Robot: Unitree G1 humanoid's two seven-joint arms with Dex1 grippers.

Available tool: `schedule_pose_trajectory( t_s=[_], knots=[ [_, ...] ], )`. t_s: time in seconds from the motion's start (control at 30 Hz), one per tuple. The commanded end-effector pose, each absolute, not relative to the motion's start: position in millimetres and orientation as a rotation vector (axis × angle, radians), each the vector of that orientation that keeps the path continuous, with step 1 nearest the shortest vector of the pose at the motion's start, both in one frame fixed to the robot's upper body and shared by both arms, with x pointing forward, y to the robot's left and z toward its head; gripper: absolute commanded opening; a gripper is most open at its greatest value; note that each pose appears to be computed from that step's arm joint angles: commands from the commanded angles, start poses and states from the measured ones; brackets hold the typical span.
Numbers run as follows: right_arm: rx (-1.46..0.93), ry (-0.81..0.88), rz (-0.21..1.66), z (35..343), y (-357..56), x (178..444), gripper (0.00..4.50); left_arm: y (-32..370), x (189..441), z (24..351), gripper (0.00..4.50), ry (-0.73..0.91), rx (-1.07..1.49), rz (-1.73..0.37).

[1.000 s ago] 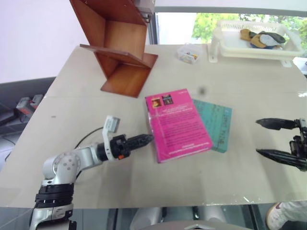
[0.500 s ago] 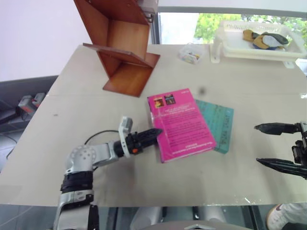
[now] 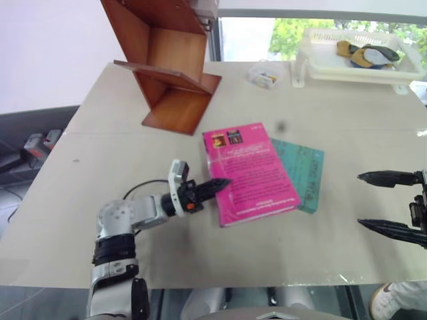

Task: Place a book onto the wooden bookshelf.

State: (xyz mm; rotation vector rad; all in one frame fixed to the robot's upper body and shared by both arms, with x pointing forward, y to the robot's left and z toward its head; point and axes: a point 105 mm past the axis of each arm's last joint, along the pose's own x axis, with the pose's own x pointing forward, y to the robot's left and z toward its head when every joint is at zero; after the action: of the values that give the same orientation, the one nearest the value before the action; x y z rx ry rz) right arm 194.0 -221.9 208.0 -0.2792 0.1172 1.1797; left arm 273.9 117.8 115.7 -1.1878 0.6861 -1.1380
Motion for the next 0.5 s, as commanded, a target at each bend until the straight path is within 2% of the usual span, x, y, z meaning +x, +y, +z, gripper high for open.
schedule_pose_trajectory(
  t_s=[0.03, 0.13, 0.3, 0.4, 0.5],
  knots=[
    [-0.329, 0.077, 1.162, 217, -225, 197, 4.50, 121, 258, 149, 0.70, 0.595, -1.174, -1.297],
    [-0.338, 0.067, 1.160, 219, -229, 202, 4.50, 120, 256, 166, 0.70, 0.518, -1.125, -1.334],
    [-0.308, -0.007, 1.121, 226, -238, 216, 4.50, 111, 277, 205, 0.70, 0.324, -0.904, -1.307],
    [-0.231, -0.086, 1.089, 237, -246, 227, 4.50, 97, 286, 235, 0.70, 0.162, -0.574, -1.306],
    [-0.186, -0.142, 1.082, 249, -250, 235, 4.50, 82, 282, 250, 0.70, 0.030, -0.191, -1.355]
  ],
)
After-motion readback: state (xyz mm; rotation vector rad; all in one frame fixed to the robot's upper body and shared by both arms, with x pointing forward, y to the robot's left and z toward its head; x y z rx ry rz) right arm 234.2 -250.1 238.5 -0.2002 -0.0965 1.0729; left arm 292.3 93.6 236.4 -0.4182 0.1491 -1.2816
